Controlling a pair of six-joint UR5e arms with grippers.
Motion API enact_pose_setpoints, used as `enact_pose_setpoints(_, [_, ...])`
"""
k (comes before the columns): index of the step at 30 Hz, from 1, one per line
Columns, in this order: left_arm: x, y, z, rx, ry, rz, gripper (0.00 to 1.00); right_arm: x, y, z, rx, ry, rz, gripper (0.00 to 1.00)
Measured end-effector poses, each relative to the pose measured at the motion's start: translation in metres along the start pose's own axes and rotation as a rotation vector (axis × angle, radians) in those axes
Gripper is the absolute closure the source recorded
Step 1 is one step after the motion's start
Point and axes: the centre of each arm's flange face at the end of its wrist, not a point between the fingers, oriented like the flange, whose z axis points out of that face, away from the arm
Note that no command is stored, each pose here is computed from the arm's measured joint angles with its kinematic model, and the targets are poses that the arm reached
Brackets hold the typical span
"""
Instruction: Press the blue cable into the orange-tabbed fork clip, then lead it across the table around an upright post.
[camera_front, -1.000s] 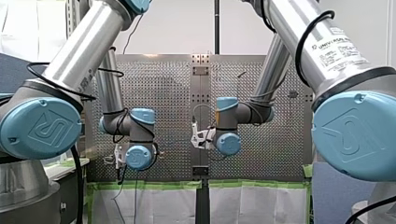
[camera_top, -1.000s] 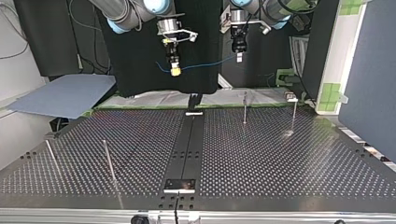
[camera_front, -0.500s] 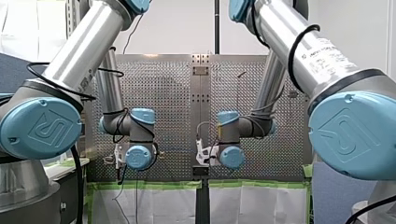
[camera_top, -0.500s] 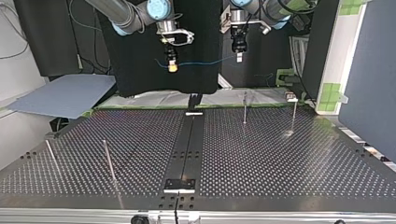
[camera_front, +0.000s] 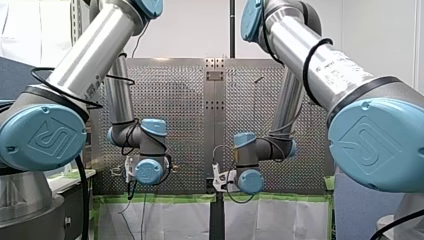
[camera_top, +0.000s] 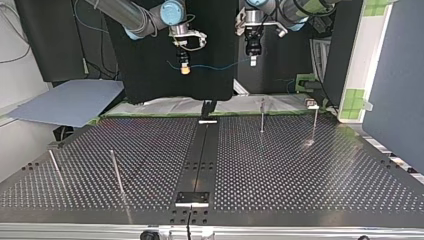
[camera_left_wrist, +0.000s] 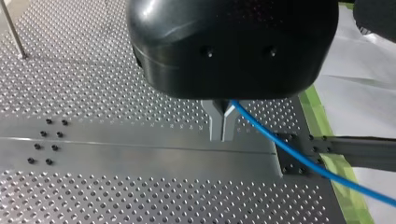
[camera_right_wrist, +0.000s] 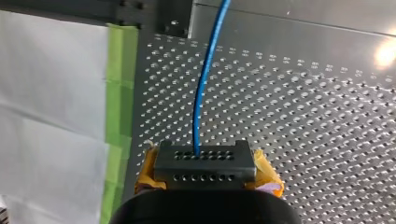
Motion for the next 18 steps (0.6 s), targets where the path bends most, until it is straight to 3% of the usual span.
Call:
enact_pose_setpoints(4, [-0.007, -0.001, 0.004, -0.001, -0.031, -0.042, 1.00, 0.020, -0.001, 0.009, 0.007, 0.024, 0.028, 0.99])
enact_pose_setpoints(10, [-0.025, 0.007, 0.019, -0.016, -0.066, -0.109, 1.00, 0.054, -0.001, 0.018, 0.043, 0.097, 0.096, 0.99])
enact_pose_setpoints(14, [-0.030, 0.013, 0.027, -0.018, -0.072, -0.115, 1.00, 0.072, -0.004, 0.023, 0.076, 0.147, 0.138, 0.99])
enact_pose_setpoints(18, [-0.030, 0.021, 0.035, -0.020, -0.061, -0.102, 1.00, 0.070, -0.008, 0.029, 0.099, 0.156, 0.150, 0.99])
